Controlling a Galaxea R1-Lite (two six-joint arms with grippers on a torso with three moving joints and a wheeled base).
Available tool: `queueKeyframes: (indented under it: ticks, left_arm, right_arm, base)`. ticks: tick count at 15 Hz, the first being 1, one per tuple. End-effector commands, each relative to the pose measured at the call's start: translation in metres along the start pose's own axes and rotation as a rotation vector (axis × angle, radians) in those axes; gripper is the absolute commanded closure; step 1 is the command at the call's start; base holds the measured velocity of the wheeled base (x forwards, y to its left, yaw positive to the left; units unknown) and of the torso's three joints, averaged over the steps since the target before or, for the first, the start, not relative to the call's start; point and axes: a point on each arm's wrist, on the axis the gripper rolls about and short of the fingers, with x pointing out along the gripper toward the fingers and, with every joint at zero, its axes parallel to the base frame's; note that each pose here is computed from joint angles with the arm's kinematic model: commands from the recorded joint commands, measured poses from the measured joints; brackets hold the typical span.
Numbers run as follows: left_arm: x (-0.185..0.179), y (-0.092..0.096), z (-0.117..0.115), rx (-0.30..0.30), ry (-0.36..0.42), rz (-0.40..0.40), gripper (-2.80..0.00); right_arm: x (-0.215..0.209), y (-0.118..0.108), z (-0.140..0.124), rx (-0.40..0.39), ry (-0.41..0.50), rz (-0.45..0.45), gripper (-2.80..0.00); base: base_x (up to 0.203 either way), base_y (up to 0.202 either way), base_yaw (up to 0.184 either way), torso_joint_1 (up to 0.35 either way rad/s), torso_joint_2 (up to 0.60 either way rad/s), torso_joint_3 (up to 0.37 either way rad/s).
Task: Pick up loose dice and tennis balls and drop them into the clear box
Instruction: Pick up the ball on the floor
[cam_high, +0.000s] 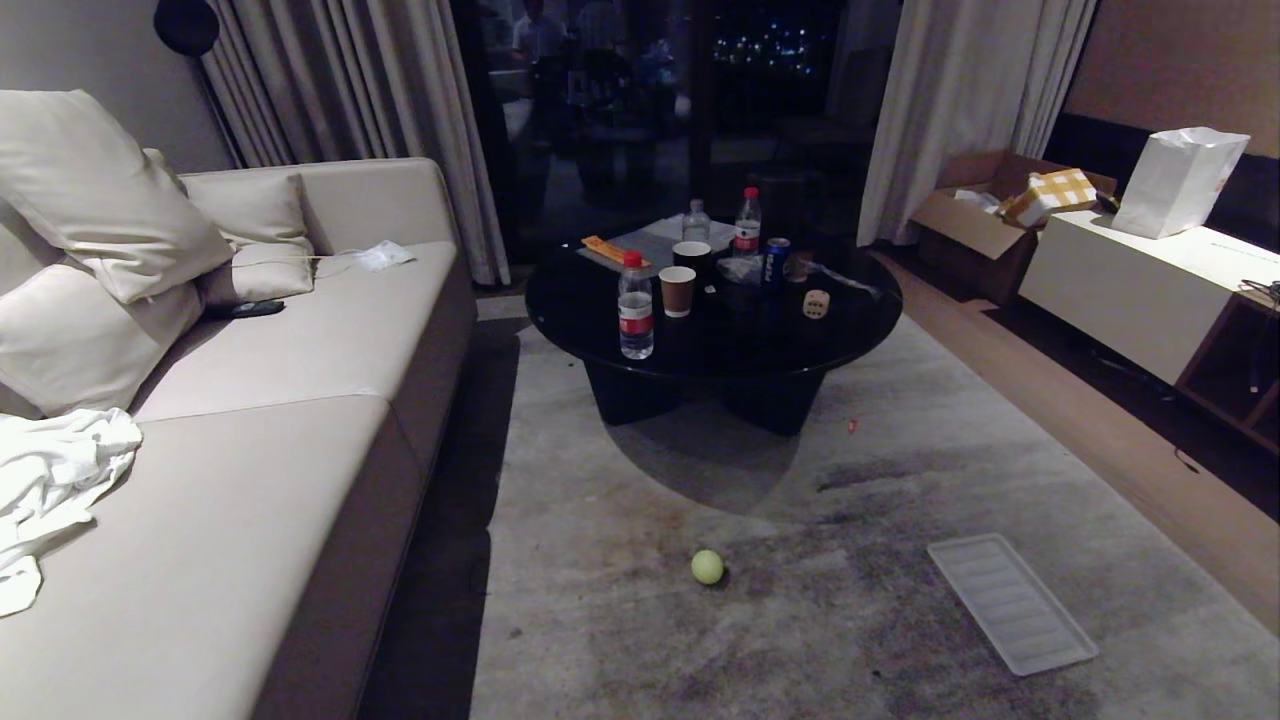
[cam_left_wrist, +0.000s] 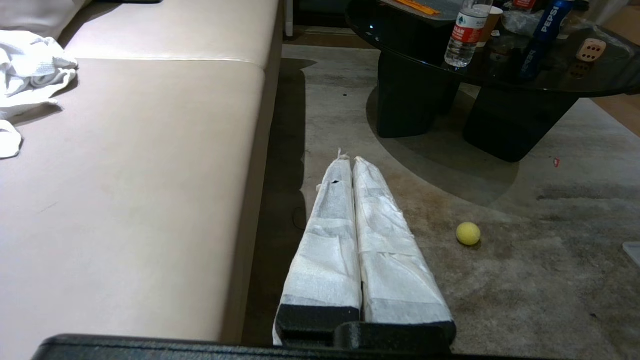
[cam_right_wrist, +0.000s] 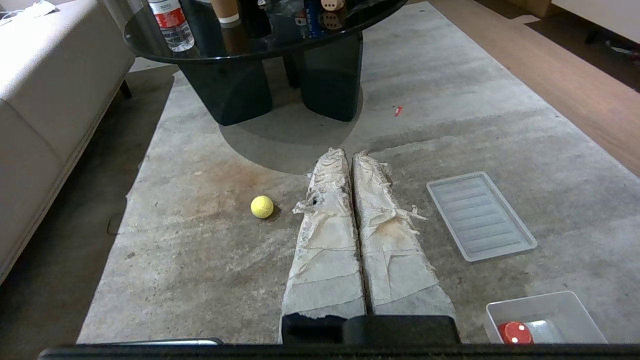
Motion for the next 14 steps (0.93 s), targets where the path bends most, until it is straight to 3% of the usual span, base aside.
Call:
queueKeyframes:
  ticks: [1, 14]
  left_arm:
    - [0.0002, 0.0, -0.0002, 0.004, 0.002, -0.001, 0.0]
    - [0.0001, 0.0001, -0.0004, -0.004, 0.002, 0.002, 0.0]
  right_arm:
    - [0.0001, 0.0, 0.0001, 0.0, 0.001, 0.001, 0.0]
    - [0.0001, 0.0, 0.0001, 0.0, 0.001, 0.001, 0.0]
  base:
    - [0.0, 0.0, 0.0, 0.0, 0.0, 0.0]
    - [0.0, 0.0, 0.0, 0.0, 0.0, 0.0]
